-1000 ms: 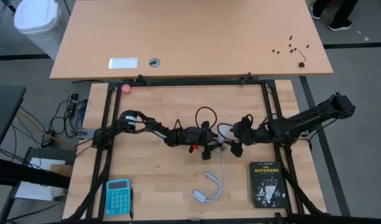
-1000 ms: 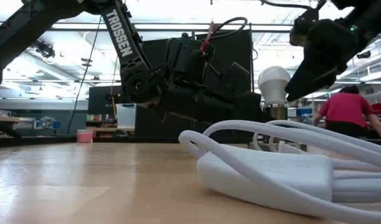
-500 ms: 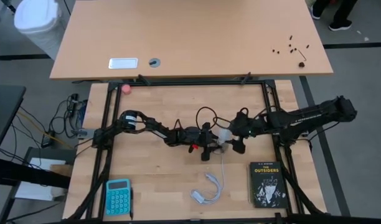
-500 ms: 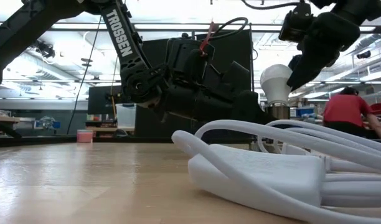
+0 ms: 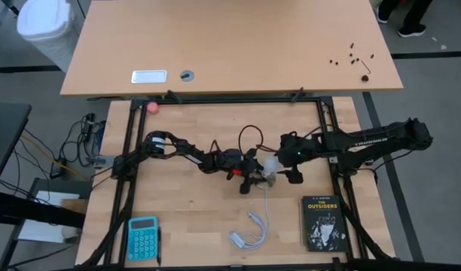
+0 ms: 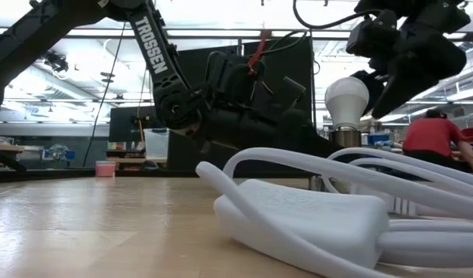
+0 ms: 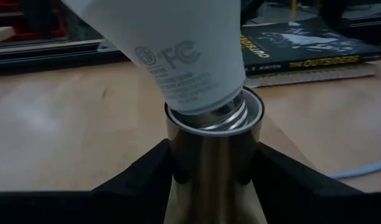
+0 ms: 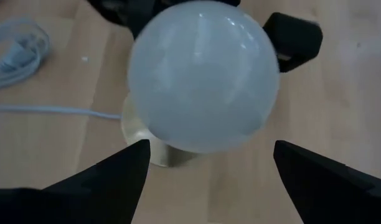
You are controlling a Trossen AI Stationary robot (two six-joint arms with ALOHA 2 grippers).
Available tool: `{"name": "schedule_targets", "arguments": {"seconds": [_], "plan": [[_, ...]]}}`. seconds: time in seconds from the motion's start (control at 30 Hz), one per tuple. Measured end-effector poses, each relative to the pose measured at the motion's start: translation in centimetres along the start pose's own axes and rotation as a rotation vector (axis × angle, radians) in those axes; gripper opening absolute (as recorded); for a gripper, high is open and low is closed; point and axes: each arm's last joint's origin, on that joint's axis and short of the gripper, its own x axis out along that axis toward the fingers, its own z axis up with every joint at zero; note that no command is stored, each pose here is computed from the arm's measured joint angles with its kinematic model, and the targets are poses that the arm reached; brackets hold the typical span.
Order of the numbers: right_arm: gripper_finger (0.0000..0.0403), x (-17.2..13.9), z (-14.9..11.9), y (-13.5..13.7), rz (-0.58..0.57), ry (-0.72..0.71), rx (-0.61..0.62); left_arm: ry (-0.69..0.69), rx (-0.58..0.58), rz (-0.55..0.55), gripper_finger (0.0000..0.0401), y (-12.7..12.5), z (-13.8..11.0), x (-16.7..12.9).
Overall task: Screw lightbulb
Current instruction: Insert the white lightbulb into the silver lamp
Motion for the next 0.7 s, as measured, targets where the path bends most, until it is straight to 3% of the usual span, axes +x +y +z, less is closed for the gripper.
{"name": "schedule_targets", "arguments": {"seconds": [0.3, 0.57, 0.7], "plan": [[0.0352, -0.1, 0.0, -0.8, -0.026, 0.010, -0.069, -0.004, -0.007, -0.070, 0.0203, 1.3, -0.2, -0.4], [0.0340, -2.7, 3.9, -1.4, -0.021, 0.169, -0.062, -0.005, 0.008, -0.066, 0.0203, 1.4, -0.2, -0.4], [0.0336, -2.7, 4.4, -1.4, 0.037, 0.293, -0.080, -0.005, 0.009, -0.064, 0.0203, 1.4, -0.2, -0.4]]}}
